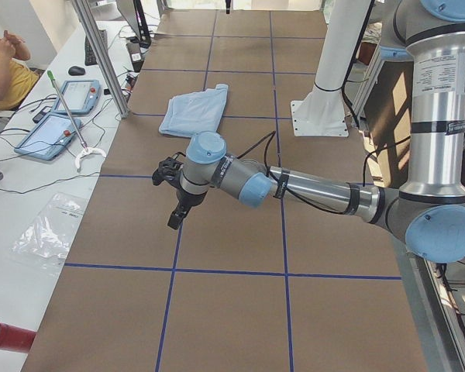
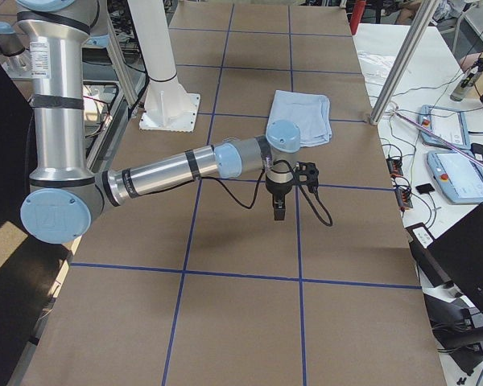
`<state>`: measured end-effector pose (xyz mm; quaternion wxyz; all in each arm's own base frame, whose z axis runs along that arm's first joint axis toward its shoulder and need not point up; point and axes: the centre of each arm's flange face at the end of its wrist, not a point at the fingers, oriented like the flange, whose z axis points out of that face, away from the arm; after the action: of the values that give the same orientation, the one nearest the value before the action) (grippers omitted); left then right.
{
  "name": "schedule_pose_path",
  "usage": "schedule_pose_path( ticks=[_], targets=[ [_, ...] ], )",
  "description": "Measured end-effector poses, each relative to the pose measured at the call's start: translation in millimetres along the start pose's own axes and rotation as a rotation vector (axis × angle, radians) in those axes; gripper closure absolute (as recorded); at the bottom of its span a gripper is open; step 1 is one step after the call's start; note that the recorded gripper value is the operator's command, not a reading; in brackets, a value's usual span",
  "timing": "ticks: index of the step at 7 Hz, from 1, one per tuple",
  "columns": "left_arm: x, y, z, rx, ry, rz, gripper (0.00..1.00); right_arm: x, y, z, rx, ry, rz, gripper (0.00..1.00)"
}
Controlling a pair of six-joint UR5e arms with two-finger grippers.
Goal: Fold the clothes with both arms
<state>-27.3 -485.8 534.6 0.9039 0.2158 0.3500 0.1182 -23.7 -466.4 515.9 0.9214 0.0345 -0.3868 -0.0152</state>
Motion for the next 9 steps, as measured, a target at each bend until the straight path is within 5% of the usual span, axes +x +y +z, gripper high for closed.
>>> schedule_pose_path(
  ticks=[5,9],
  targets=[
    [4.4,15.9,-4.2,-0.006,0.053,-0.092,0.00,1.5,1.7,5.1,-0.005,-0.006,0.001,0.00],
    [3.4,16.4,-0.3,-0.013,0.058,-0.112,0.00,10.7,16.1,4.5,0.000,0.066,0.013,0.00]
  ],
)
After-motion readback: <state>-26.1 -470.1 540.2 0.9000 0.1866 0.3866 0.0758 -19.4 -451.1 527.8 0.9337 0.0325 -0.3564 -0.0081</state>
